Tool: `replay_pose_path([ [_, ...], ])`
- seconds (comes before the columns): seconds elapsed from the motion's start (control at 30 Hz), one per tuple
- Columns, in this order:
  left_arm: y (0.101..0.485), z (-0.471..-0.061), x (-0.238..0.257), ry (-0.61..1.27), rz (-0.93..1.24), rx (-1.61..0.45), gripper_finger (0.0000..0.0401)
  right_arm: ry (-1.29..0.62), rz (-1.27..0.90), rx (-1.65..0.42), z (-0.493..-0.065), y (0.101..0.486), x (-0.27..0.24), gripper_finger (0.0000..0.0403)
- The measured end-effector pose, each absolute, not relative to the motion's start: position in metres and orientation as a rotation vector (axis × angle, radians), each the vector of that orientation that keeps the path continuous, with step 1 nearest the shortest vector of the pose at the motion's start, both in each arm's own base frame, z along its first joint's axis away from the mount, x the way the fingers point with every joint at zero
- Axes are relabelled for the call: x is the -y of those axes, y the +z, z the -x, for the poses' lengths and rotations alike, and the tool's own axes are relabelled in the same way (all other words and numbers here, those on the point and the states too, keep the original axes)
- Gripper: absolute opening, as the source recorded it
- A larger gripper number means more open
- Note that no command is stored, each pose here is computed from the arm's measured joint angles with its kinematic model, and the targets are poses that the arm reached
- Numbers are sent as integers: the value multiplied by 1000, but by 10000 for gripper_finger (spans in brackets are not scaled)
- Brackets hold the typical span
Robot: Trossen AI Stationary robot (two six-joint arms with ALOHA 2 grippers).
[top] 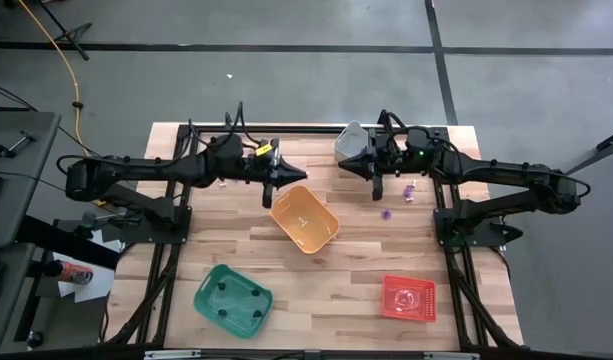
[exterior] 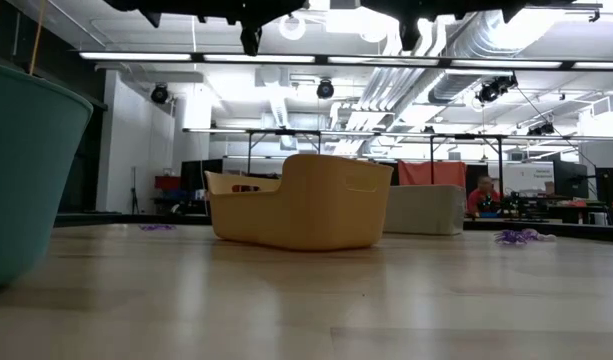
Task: Sort Halloween decoration
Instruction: Put the white bone toy into the yellow bin, then put the purple spider toy into the orange bin
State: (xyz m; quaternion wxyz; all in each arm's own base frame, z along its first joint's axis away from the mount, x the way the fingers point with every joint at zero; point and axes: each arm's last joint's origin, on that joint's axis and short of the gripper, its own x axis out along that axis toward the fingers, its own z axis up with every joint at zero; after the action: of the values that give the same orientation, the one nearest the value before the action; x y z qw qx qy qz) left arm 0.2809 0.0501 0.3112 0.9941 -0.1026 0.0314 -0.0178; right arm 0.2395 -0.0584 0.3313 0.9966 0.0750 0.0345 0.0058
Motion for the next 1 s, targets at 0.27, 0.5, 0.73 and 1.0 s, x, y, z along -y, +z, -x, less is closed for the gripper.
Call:
replay_pose_path([
  [0.27,310,-281,-49,-51,178,-78,0,12,-150,-69,-240,331,58,0],
  [0.5,303,-287,-38,-119,-121,-377,0,9,-151,-72,-239,331,59,0],
  [0.73,287,-317,-37,-233,-240,-694,0,2,-153,-78,-239,330,59,0],
  [1.0,257,-329,-35,-284,-211,-963,0,-78,-174,-171,-237,321,61,0],
])
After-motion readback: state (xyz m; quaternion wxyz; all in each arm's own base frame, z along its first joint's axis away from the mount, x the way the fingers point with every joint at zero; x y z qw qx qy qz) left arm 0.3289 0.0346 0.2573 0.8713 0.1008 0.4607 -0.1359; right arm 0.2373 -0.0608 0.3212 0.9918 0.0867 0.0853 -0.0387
